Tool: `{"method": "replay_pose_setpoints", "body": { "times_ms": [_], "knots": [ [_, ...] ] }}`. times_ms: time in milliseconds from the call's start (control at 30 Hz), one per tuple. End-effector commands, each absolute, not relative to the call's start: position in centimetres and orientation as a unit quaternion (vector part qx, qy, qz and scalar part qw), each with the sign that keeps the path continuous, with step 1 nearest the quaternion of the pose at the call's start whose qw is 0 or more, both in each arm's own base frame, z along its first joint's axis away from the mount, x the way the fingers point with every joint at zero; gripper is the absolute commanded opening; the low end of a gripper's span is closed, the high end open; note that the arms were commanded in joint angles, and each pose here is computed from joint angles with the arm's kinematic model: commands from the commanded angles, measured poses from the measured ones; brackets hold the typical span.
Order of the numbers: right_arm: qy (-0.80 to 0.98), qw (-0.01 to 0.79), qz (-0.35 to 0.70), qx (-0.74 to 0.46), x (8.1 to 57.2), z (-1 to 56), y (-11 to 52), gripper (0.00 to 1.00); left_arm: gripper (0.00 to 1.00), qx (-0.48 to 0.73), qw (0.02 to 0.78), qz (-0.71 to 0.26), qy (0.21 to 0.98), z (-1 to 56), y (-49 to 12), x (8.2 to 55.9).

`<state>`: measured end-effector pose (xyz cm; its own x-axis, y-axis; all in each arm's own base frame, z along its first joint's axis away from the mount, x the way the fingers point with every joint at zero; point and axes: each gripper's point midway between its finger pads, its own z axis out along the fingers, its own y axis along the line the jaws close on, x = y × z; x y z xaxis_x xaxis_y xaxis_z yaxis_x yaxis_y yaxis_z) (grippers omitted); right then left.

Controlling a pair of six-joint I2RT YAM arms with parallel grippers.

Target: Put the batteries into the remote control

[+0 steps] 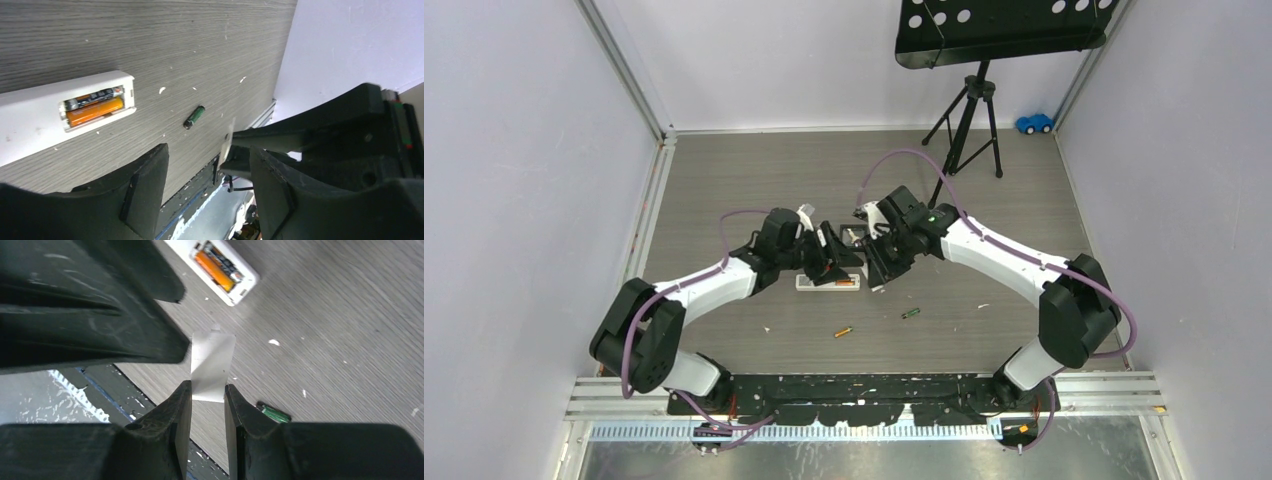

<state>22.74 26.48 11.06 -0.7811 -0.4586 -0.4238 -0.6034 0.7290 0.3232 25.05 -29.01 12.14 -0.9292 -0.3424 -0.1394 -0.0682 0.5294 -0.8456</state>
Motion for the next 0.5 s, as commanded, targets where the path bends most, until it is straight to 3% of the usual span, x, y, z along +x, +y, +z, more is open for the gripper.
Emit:
{"method": "replay_pose_setpoints", "body": {
  "times_ms": [0, 467],
  "knots": [
    [0.890, 0.186, 0.276, -0.313, 22.4, 13.2, 28.8, 0.24, 0.61, -0.100, 0.156, -0.525, 0.831, 15.2, -30.5, 25.5],
    [0.882, 0.206, 0.290, -0.309, 23.0, 14.3, 30.5, 0.24, 0.41, -0.101, 0.142, -0.513, 0.841, 14.2, -30.1, 24.6]
  ]
}}
